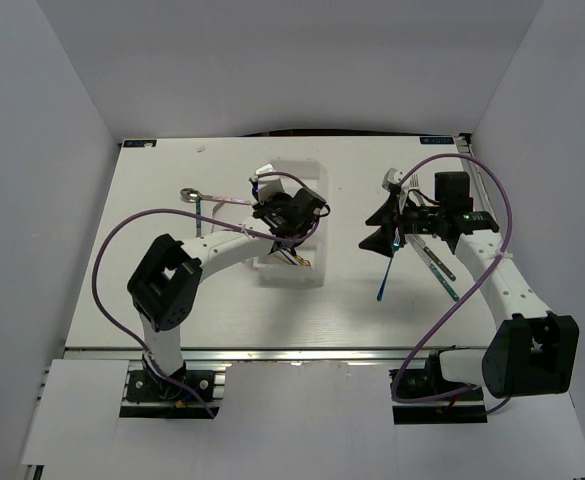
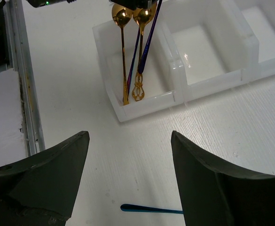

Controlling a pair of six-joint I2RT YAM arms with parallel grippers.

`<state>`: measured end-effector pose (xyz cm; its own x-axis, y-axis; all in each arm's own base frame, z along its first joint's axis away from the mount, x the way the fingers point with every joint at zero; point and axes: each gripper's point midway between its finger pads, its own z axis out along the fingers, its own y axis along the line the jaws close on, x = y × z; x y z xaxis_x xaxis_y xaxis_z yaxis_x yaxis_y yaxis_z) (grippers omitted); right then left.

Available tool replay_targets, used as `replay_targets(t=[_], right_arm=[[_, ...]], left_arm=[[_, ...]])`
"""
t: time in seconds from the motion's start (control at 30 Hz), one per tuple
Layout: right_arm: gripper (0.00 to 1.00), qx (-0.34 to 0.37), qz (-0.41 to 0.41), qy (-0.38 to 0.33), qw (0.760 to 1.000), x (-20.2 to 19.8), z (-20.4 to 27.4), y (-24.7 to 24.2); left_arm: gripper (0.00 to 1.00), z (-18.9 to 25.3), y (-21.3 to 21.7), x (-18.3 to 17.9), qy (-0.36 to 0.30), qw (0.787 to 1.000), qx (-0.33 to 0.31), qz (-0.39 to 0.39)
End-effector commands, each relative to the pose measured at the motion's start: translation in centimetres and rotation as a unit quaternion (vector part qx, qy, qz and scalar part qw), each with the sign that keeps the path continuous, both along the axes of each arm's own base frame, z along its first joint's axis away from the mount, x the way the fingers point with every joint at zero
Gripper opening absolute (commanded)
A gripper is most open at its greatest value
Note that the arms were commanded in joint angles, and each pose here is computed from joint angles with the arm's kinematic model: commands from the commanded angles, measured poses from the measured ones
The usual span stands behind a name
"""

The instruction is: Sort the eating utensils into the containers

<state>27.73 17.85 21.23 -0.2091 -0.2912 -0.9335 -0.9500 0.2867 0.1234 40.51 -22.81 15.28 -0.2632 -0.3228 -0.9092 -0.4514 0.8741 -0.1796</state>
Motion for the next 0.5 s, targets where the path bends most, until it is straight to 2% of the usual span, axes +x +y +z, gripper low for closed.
replay_targets(t=[0.0, 0.47], right_arm=[[0.77, 0.007, 0.005, -0.011, 1.000, 0.4, 0.3, 0.0], [0.77, 0.006, 0.005, -0.005, 1.000, 0.5, -0.1, 0.0]], left_arm=[[0.00, 2.6, -0.1, 0.6, -0.049, 0.998, -0.016, 0.029], [0.02, 0.5, -1.8, -1.4, -0.039, 0.999, -0.026, 0.009]])
